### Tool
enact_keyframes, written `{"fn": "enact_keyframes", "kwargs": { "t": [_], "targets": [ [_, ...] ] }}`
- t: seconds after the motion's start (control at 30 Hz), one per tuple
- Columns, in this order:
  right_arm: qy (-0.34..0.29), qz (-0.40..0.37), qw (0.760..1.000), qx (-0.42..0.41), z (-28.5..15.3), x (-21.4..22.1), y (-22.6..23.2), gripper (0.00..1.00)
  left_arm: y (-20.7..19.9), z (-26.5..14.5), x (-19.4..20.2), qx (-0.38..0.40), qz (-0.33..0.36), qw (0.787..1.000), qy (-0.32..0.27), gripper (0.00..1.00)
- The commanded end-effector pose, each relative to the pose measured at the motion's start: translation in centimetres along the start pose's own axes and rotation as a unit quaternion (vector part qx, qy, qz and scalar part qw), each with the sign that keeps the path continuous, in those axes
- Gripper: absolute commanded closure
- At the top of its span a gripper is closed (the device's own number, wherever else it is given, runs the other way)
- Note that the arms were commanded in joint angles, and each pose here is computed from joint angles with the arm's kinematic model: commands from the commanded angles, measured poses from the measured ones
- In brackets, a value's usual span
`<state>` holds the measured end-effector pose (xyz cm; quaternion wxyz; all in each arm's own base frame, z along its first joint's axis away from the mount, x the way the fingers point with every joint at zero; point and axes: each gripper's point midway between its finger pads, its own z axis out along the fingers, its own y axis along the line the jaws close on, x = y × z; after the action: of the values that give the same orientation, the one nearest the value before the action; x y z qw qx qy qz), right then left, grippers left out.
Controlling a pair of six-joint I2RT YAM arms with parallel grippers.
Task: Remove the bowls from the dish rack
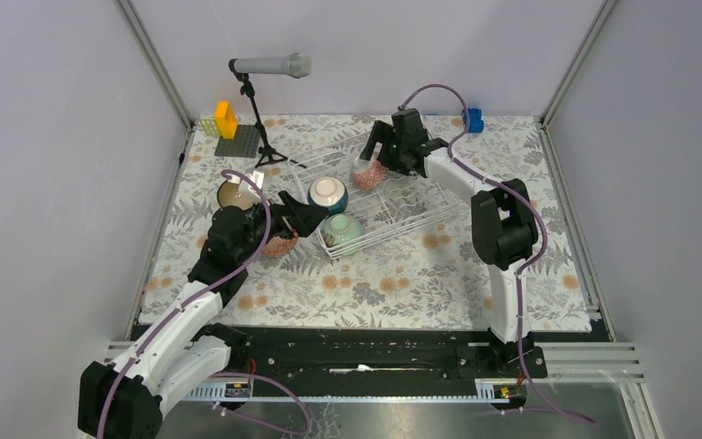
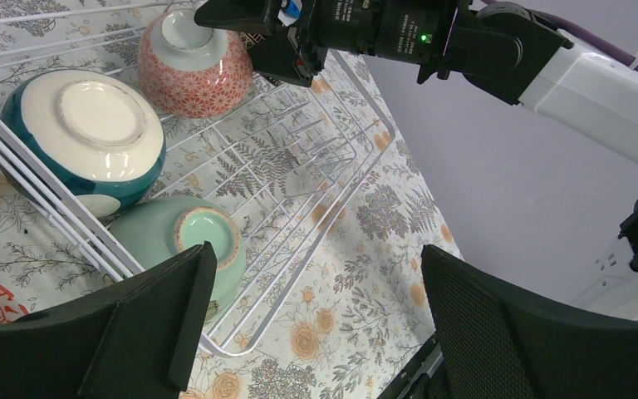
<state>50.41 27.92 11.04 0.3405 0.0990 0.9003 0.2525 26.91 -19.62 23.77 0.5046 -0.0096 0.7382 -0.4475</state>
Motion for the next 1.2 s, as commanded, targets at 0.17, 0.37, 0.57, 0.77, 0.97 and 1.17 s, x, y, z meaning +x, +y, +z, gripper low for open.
{"fn": "enact_keyframes", "kwargs": {
  "t": [0.17, 0.37, 0.57, 0.77, 0.97, 1.17],
  "targets": [
    [-0.013, -0.030, 0.995, 0.094, 1.1, -0.5, -2.5, 0.15, -0.6, -0.1, -0.9, 0.013, 0.016, 1.000, -0.019, 0.01],
    [-0.025, -0.030, 0.997, 0.074, -0.5, -1.3, -1.3, 0.33, -0.6, -0.1, -0.9, 0.011, 0.016, 1.000, -0.018, 0.01],
    [-0.034, -0.042, 0.999, -0.007, -4.0, -2.8, 2.8, 0.33, -0.6, -0.1, -1.2, 0.003, 0.015, 1.000, -0.016, 0.02],
    [-0.030, -0.061, 0.994, -0.091, -8.1, -3.4, 6.6, 0.34, -1.1, -0.4, -1.6, 0.005, 0.009, 1.000, -0.021, 0.02],
    [-0.042, -0.075, 0.981, -0.173, -12.9, -3.1, 9.2, 0.35, -2.1, -0.7, -1.9, 0.021, -0.009, 1.000, -0.021, 0.01],
    [-0.036, -0.025, 0.957, -0.288, -17.4, -2.3, 10.4, 0.36, -4.9, -0.4, -2.9, 0.080, -0.038, 0.996, -0.020, 0.01]
  ]
}}
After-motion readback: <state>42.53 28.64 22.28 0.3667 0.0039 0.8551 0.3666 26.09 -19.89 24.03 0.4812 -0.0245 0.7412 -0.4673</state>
